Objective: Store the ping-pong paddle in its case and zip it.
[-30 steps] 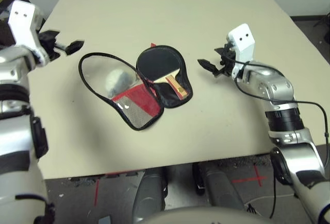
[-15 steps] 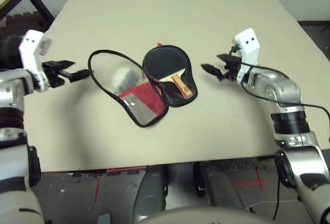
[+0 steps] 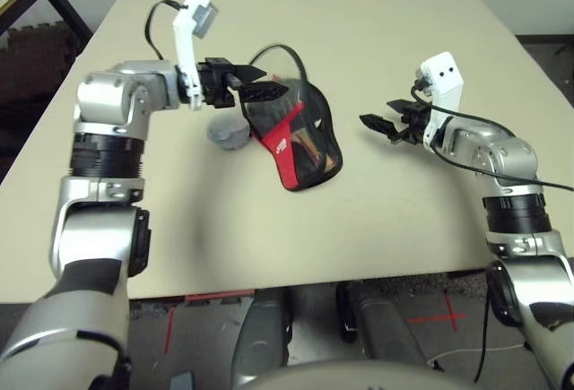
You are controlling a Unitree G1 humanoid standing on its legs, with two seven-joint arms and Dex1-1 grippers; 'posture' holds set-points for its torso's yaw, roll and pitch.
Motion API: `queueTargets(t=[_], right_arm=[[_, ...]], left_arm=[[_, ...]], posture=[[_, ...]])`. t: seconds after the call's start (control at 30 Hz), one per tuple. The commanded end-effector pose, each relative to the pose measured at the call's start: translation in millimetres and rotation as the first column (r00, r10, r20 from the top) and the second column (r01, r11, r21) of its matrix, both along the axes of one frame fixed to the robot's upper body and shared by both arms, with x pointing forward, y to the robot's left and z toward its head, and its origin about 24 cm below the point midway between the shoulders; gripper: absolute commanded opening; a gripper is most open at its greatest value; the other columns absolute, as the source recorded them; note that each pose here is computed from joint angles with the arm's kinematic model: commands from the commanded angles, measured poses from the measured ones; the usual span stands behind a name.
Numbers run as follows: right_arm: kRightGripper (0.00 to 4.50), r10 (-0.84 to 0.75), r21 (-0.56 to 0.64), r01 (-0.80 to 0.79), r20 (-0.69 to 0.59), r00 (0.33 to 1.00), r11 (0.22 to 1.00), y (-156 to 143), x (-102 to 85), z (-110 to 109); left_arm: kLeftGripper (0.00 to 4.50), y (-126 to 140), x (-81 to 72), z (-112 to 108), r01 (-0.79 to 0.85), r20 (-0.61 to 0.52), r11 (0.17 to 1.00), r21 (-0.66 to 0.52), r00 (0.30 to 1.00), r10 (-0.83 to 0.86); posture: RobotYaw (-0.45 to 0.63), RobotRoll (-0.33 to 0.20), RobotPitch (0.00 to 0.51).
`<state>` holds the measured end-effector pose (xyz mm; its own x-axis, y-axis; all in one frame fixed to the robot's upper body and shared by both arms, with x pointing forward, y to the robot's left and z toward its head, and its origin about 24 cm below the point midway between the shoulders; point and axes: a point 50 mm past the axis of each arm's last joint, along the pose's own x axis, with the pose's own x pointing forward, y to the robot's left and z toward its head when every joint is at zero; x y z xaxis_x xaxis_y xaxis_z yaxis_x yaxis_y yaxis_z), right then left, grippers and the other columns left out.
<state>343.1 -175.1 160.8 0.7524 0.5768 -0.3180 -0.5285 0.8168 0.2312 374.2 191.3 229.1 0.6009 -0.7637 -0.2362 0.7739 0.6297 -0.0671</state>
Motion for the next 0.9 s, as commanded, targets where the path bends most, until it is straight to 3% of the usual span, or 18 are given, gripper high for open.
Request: queueTargets(t=[0.03,0.2,0.6,0.9], right_arm=[[4.48,0.052,0.074,-0.037,-0.211,0.976,0.997,2,-13.2,-3],[4.48,0.161,0.218,-0.074,-0.413,0.896,0.973,17,-27.6,-4],[4.48,0.252,0.272,-0.124,-0.509,0.823,0.954,58,-24.8,-18],[4.48,0.320,0.276,-0.191,-0.569,0.758,0.942,92,-22.8,-25]], left_arm=[[4.50,-1,1.5,12,0.006,0.053,1.000,-0.010,0.999,-0.006],[4.50,7,-4.9,14,-0.009,0.062,1.000,-0.018,0.998,0.010],[4.50,21,-25.2,0,-0.074,0.033,0.997,-0.021,0.997,0.075],[4.50,19,-27.9,-1,-0.095,0.034,0.995,-0.031,0.995,0.097]], posture=[[-0.09,0.000,0.164],[-0.09,0.000,0.159],[-0.04,0.000,0.151],[-0.02,0.000,0.154]])
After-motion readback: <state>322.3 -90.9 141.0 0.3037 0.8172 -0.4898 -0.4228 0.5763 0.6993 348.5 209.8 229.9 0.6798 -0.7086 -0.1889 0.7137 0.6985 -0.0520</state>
